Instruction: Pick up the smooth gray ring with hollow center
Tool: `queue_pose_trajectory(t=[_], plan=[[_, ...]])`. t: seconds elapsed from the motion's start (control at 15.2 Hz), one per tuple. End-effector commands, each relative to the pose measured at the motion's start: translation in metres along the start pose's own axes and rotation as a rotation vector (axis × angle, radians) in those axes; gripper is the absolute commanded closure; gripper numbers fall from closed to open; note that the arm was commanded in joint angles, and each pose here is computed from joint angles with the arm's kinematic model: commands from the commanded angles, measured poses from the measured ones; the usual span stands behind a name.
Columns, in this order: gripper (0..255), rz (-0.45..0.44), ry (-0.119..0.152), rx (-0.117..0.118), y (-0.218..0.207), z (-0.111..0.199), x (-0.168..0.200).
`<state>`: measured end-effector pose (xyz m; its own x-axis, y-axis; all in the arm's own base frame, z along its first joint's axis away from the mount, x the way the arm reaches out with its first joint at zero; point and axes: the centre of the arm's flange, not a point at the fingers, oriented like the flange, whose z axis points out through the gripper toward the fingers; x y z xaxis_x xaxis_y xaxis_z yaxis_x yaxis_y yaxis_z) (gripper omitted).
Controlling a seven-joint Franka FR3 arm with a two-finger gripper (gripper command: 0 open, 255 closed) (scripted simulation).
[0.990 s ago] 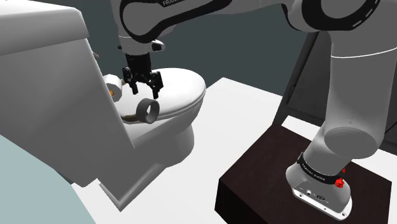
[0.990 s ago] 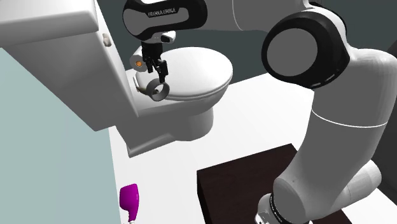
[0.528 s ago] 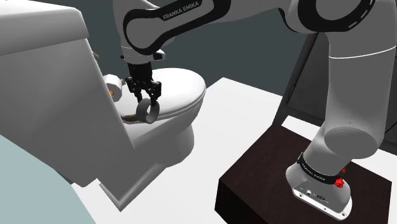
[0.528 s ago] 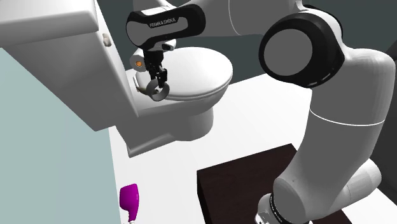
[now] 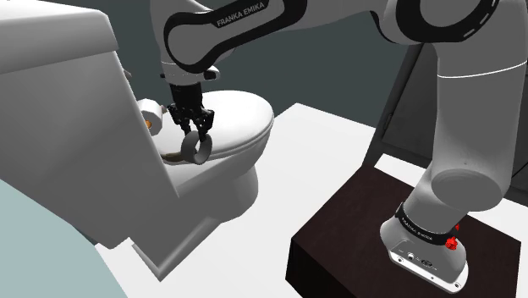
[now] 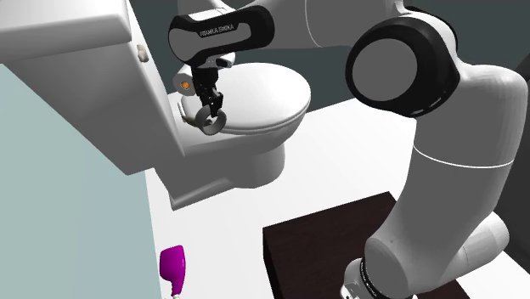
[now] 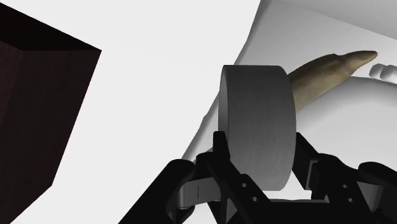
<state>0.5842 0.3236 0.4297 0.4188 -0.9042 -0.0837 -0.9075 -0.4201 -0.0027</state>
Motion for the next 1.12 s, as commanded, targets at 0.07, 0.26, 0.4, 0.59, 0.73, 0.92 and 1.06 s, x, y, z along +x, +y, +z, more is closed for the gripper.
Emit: queue_pose_trajectory(t=[0.07,0.26,0.4,0.59,0.73,0.92,1.06], plan=[[255,0.000,0.000,-0.001,0.000,-0.004,0.000],[255,0.000,0.000,-0.001,0.000,-0.020,-0.002],[255,0.000,0.000,-0.001,0.000,-0.031,-0.002],[255,0.000,0.000,-0.001,0.000,-0.047,-0.004],[255,0.000,0.000,-0.001,0.000,-0.057,-0.005],[255,0.000,0.000,-0.001,0.000,-0.073,-0.006],[255,0.000,0.000,-0.001,0.000,-0.079,-0.006]])
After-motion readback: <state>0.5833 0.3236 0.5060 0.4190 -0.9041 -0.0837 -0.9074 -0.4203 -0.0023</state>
